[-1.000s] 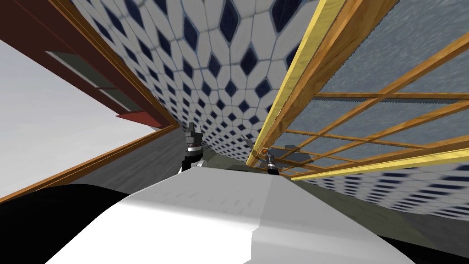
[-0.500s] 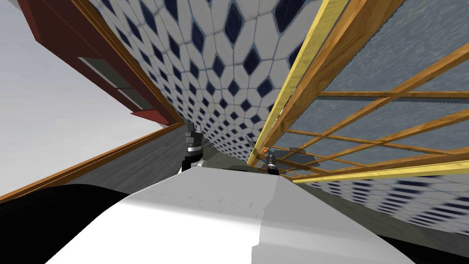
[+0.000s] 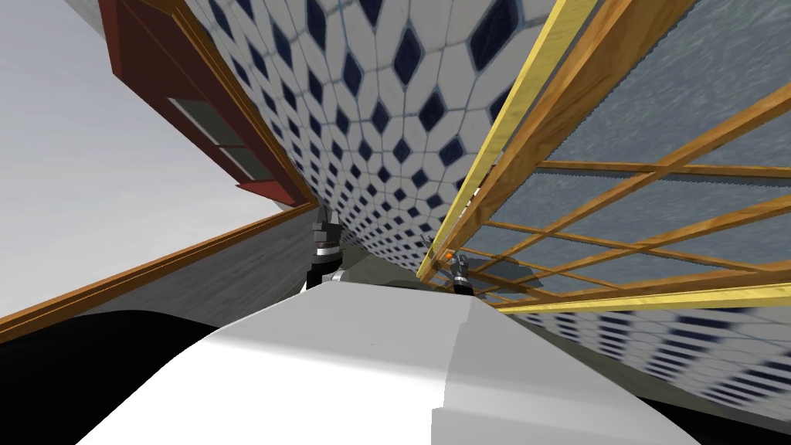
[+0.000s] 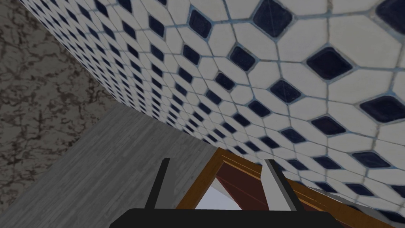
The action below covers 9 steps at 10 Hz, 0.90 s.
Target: Pull the door open
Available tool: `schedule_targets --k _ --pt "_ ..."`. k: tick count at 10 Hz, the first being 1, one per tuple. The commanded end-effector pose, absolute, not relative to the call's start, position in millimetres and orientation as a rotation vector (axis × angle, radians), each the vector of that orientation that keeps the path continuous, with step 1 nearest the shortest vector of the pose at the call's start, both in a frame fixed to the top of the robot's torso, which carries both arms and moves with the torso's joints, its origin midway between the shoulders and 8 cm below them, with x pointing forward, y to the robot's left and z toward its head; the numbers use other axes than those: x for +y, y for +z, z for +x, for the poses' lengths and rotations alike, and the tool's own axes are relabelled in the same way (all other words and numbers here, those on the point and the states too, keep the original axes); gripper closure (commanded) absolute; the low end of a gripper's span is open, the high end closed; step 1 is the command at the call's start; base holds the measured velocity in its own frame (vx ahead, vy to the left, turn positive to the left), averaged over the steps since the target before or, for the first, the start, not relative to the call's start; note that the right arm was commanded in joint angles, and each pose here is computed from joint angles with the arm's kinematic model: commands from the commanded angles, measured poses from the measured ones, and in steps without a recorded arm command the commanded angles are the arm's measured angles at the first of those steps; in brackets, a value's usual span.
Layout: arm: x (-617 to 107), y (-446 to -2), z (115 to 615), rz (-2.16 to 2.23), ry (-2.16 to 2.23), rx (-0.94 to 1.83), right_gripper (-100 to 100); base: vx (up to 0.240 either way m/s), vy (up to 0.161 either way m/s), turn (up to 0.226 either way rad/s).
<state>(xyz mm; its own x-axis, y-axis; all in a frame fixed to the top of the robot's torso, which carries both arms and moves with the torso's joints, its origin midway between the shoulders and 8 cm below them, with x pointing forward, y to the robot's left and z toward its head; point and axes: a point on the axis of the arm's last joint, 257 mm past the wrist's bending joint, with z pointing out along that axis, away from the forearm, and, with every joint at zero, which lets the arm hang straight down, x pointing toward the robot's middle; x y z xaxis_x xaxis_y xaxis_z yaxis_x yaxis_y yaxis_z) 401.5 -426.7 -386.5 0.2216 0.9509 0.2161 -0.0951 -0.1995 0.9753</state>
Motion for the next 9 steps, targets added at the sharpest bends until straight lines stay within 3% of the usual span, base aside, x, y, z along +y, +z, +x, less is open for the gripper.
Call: schedule_targets --k 1,9 --pt "-414.8 -392.3 401.8 1.456 1.263 0.845 -100 -0.053 -0.004 0.021" --pt "-408.1 -392.2 406.9 1.623 1.453 0.614 -100 -0.054 0.005 0.046"
